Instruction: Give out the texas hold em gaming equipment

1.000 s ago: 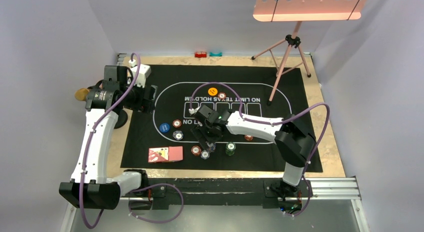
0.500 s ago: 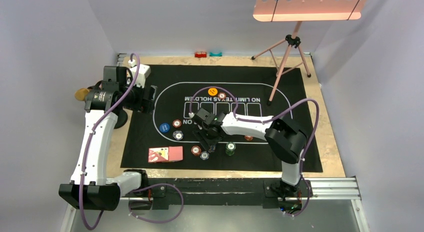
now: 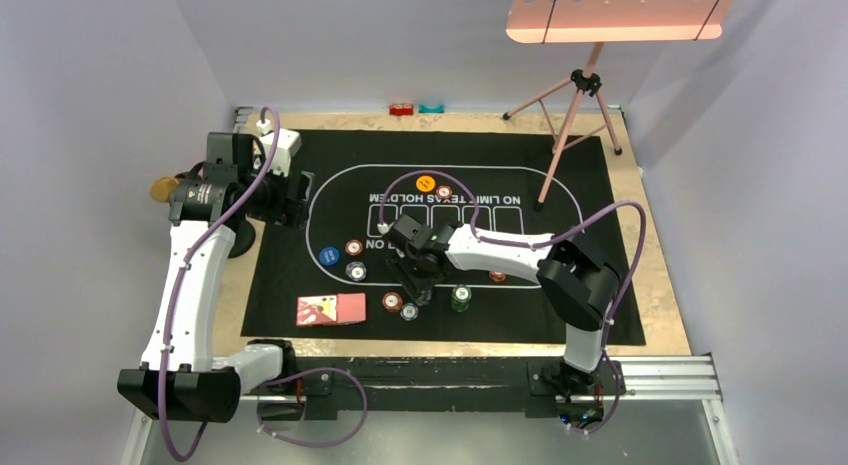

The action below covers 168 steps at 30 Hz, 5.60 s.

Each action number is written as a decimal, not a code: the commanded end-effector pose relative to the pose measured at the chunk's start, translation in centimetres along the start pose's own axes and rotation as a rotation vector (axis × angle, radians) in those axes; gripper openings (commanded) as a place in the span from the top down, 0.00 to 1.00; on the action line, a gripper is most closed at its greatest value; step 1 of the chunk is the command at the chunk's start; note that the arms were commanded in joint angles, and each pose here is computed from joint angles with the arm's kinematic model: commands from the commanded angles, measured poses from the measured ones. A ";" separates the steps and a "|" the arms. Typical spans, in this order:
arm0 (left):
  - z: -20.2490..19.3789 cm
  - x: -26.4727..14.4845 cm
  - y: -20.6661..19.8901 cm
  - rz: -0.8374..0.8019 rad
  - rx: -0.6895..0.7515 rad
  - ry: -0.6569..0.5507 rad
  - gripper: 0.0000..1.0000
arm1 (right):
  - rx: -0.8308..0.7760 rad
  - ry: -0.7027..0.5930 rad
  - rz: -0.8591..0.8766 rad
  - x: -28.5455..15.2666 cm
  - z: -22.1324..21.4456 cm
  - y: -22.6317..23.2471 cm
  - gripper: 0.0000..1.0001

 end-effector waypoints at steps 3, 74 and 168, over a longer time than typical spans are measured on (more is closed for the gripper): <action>0.1 -0.6 0.2 0.010 0.013 -0.030 0.00 | -0.001 -0.092 0.029 -3.0 1.8 0.5 0.42; 0.1 -1.1 0.3 0.015 0.044 -0.043 0.00 | 0.563 -0.220 -0.431 1.9 11.8 -26.5 1.00; -0.4 -1.5 0.1 0.010 0.037 -0.047 0.00 | 0.137 -0.173 -0.084 -6.4 1.9 -3.5 0.75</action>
Point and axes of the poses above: each gripper's point midway between its finger pads, its own x axis out along the fingers, its own y axis along the line the jaws close on, z = x × y, the point moved 6 cm from there along -x, back along the fingers, and after that the axes turned 8 degrees about -x, right-handed, at the moved point
